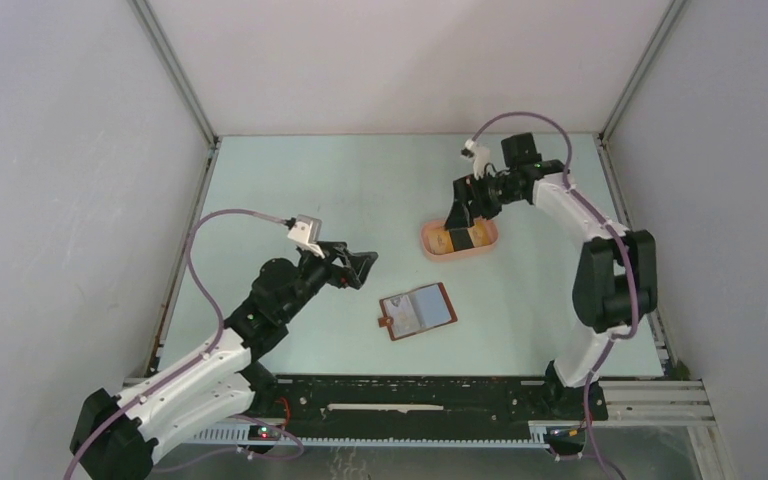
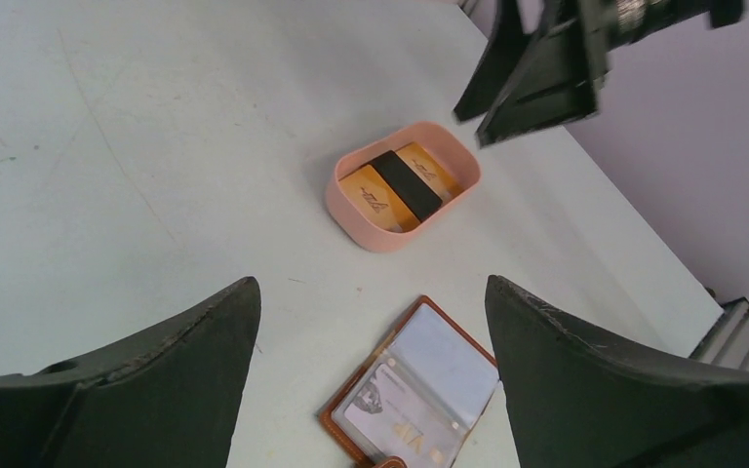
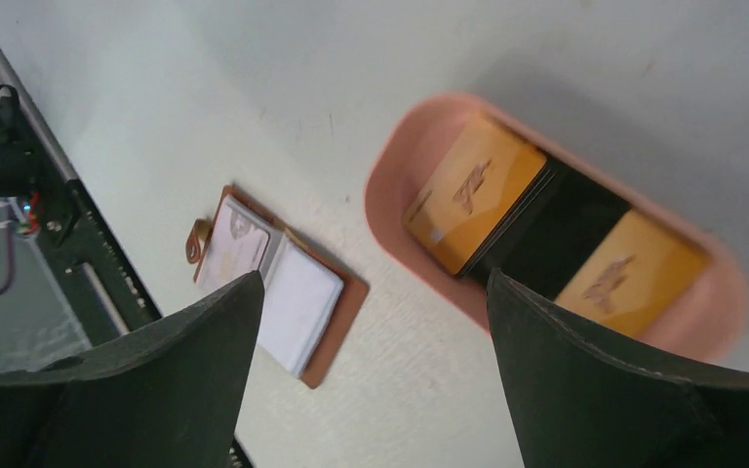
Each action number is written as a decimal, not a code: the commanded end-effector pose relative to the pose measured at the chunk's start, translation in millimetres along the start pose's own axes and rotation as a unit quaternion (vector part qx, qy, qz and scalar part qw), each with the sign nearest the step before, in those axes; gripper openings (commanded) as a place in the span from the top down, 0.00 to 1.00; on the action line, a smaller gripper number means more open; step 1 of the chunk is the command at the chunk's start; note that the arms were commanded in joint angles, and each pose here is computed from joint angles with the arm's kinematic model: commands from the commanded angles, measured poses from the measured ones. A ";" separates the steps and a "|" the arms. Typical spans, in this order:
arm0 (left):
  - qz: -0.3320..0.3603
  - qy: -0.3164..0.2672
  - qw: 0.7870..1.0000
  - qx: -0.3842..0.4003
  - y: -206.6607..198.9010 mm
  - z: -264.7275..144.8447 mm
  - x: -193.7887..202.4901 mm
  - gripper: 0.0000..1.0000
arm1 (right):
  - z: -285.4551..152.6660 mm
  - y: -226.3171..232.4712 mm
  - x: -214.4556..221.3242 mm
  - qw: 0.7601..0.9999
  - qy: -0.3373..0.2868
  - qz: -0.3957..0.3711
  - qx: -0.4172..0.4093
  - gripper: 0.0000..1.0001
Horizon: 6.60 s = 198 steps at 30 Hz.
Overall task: Put the credit cards into the card holder
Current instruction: Move the card holder to the center of the board, then pick up the credit card from the storage box.
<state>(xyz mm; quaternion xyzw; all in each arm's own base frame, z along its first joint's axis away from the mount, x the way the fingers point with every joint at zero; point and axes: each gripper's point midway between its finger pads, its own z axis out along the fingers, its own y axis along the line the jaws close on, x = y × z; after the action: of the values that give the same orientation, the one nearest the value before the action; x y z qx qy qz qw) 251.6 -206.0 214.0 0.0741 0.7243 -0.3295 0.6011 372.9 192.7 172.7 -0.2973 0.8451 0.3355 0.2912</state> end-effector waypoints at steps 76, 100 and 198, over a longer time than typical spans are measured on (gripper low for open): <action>-0.061 0.058 0.995 0.055 -5.9 29.9 54.6 0.14 | 97.9 -38.5 47.3 0.976 0.092 0.197 0.004 0.30; -0.094 0.108 0.989 0.039 2.0 51.4 89.7 0.22 | 110.2 -24.3 61.7 0.967 0.113 0.222 -0.059 0.31; -0.164 0.263 0.951 -0.001 26.2 143.5 179.4 0.56 | 82.4 31.0 26.5 0.934 0.080 0.266 -0.224 0.27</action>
<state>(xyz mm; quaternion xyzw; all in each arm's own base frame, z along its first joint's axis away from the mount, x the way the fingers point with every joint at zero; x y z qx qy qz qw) 327.6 -314.9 28.6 0.0355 0.8598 -0.3920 0.3251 376.3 248.1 82.3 -0.1306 0.8460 0.5130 0.0628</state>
